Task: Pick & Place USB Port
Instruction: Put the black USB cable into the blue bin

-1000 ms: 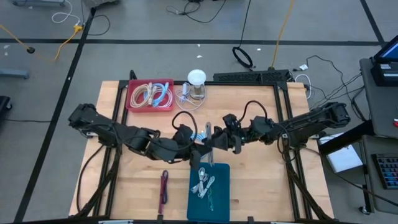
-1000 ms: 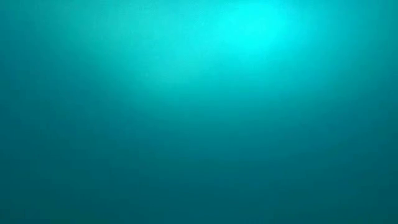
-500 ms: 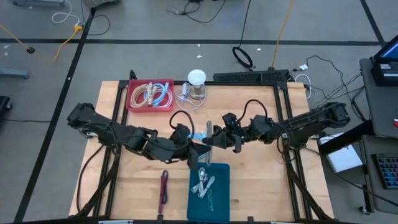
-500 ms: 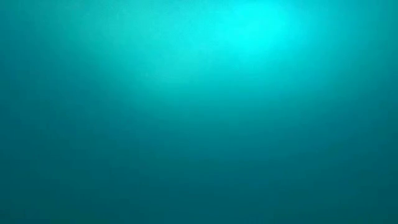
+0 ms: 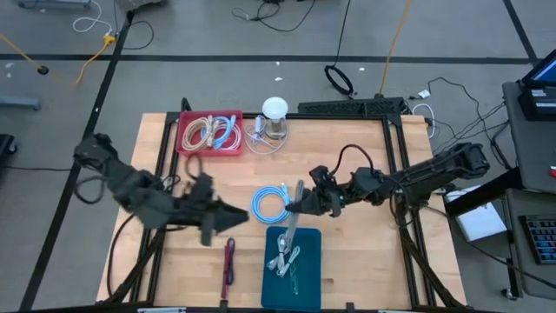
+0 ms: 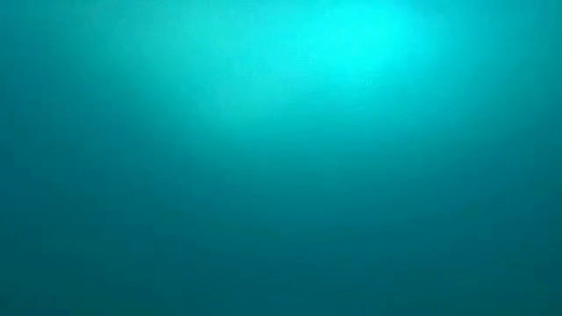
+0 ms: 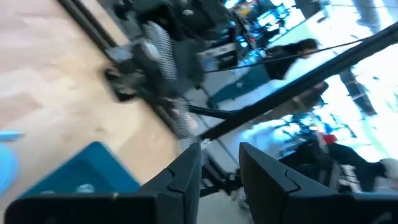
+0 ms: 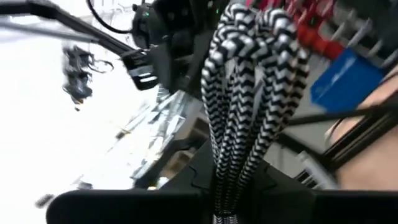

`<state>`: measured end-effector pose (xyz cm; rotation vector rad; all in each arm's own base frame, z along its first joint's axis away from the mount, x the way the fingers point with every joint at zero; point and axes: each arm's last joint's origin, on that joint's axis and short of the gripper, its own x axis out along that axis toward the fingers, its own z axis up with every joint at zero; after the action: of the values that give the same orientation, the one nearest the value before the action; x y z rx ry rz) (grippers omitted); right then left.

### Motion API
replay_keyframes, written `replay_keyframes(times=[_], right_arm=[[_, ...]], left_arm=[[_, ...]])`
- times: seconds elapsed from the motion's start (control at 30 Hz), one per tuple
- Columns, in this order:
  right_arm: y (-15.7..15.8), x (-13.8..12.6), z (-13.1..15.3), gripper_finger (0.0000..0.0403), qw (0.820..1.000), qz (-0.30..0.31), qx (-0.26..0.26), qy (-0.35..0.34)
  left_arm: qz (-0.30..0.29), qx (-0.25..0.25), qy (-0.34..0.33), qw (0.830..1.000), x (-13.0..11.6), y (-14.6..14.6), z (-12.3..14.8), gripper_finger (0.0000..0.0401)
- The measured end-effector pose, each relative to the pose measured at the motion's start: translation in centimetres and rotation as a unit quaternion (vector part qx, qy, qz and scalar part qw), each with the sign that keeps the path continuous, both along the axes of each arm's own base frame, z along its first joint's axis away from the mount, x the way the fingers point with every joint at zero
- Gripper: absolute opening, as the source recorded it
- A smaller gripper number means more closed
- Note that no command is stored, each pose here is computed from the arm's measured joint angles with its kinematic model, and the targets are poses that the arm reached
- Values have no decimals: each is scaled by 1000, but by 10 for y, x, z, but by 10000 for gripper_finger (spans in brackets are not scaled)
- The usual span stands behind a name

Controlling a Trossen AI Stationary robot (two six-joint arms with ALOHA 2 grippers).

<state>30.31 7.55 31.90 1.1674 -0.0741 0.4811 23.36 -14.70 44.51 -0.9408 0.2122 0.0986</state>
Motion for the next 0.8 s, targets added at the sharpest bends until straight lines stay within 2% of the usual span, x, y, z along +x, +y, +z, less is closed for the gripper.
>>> replay_keyframes(times=[0.13,0.27,0.33,0.43,0.57,0.67,0.8], right_arm=[[33,-10,-1,18,995,39,79,37],[73,-24,-9,15,989,-4,100,111],[89,-30,-14,15,981,-44,78,169],[102,-37,-16,15,964,-101,16,247],[106,-39,4,15,943,-148,-52,294],[109,-33,20,15,927,-163,-92,325],[111,-19,31,15,891,-147,-139,406]], left_arm=[[6,28,27,999,-18,-2,-2,112],[-8,45,61,997,-27,-9,-10,112],[-18,52,77,995,-30,-15,-15,112],[-21,67,98,993,-31,-25,-24,112],[-19,75,113,991,-30,-37,-34,113],[-21,72,120,990,-28,-44,-39,113],[-23,70,122,990,-28,-52,-43,113]])
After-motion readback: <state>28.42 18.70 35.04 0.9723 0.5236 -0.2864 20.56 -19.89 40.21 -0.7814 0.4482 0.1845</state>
